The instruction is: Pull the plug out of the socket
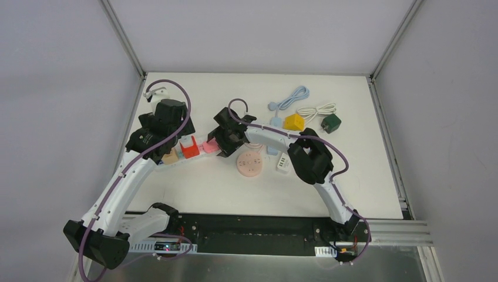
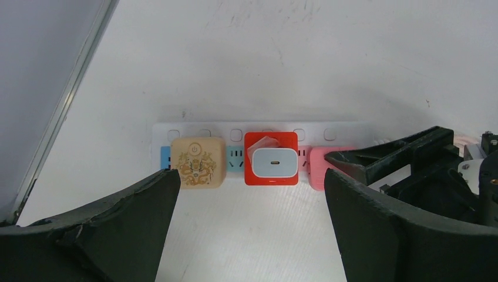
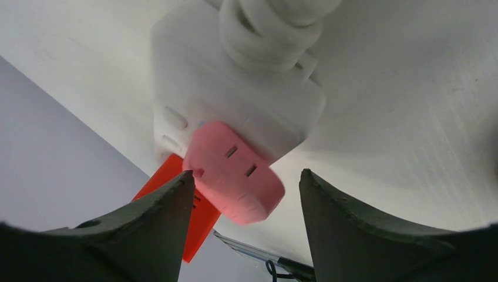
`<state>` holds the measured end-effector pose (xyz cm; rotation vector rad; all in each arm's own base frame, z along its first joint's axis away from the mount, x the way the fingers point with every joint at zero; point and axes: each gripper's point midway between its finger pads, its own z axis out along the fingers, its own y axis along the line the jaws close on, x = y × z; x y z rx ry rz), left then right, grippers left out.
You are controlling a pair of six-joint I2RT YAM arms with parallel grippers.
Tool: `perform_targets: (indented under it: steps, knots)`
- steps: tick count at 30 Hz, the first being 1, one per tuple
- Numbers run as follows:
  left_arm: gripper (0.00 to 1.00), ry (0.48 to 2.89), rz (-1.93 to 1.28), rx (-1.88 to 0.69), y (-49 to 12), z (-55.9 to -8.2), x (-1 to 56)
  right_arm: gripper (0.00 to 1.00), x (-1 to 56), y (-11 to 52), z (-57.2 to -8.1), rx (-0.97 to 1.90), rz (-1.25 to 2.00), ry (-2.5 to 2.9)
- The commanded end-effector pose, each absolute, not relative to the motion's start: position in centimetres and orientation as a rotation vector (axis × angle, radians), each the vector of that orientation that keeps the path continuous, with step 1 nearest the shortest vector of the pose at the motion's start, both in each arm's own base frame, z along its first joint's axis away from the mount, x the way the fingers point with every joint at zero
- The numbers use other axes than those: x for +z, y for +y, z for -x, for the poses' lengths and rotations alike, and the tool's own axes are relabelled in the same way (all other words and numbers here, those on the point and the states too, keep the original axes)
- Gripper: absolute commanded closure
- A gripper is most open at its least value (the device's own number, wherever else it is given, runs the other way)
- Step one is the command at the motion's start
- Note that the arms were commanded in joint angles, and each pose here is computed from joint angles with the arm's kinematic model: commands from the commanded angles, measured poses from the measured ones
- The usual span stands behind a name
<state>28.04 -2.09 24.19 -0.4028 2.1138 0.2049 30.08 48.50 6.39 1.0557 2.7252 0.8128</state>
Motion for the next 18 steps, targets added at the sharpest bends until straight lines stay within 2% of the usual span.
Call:
perform_targets:
  steps: [1,4,7,14,18]
  knots:
    - [0.01,2.079,0.429,0.262,-0.6,-28.0,25.2,0.33,7.0,49.3,-30.5,0.857,-1.107,2.729]
    - [0.01,2.091,0.430,0.241,-0.9,-28.2,25.0,0.33,6.7,49.3,-30.8,0.857,-1.125,2.721]
    - [0.01,2.100,0.429,0.240,-0.9,-28.2,24.7,0.40,6.2,49.0,-31.0,0.836,-1.147,2.713]
    - [0.01,2.117,0.423,0.223,-1.2,-28.4,24.4,0.74,8.0,48.4,-31.8,0.878,-1.089,2.648]
    - [0.01,2.140,0.409,0.197,-1.9,-28.7,23.8,0.89,9.3,48.1,-31.7,0.885,-1.042,2.645]
